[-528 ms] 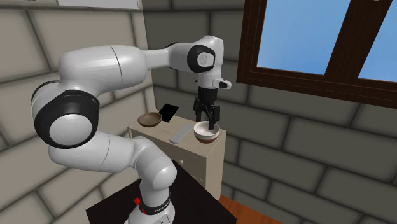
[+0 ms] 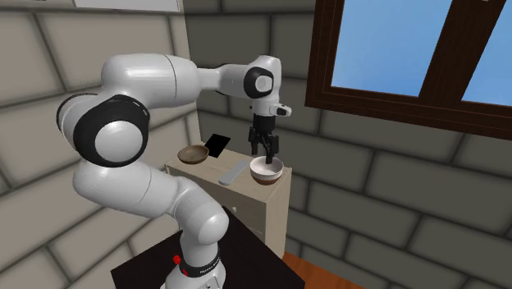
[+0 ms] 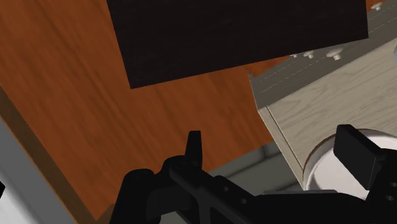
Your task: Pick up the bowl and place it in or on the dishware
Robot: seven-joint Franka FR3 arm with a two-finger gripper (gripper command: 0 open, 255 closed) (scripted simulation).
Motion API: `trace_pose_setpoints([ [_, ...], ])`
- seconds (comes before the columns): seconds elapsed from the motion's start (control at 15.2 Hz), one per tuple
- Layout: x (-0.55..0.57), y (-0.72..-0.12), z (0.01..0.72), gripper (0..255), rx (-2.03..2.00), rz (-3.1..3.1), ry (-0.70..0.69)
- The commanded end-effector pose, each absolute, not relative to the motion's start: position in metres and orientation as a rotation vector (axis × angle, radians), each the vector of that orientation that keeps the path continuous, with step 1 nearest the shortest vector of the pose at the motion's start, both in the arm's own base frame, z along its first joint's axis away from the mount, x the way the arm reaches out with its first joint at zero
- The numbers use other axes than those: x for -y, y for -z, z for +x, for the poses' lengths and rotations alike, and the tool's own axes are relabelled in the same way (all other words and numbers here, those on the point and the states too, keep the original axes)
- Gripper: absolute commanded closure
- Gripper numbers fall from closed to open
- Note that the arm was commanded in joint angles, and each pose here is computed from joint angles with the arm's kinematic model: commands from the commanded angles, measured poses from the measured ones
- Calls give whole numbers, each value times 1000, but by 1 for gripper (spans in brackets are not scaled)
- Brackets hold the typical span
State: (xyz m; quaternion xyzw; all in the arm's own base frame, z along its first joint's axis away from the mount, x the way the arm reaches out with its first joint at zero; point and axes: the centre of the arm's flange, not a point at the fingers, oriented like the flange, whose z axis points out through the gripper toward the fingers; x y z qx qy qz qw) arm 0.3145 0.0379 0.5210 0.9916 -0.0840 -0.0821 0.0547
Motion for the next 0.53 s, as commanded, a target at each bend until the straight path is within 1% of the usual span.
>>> trace_pose_setpoints([
  [0.0,-58,-504,330,0,260,3007,241],
  [0.46,-123,-461,380,0,274,2989,215],
])
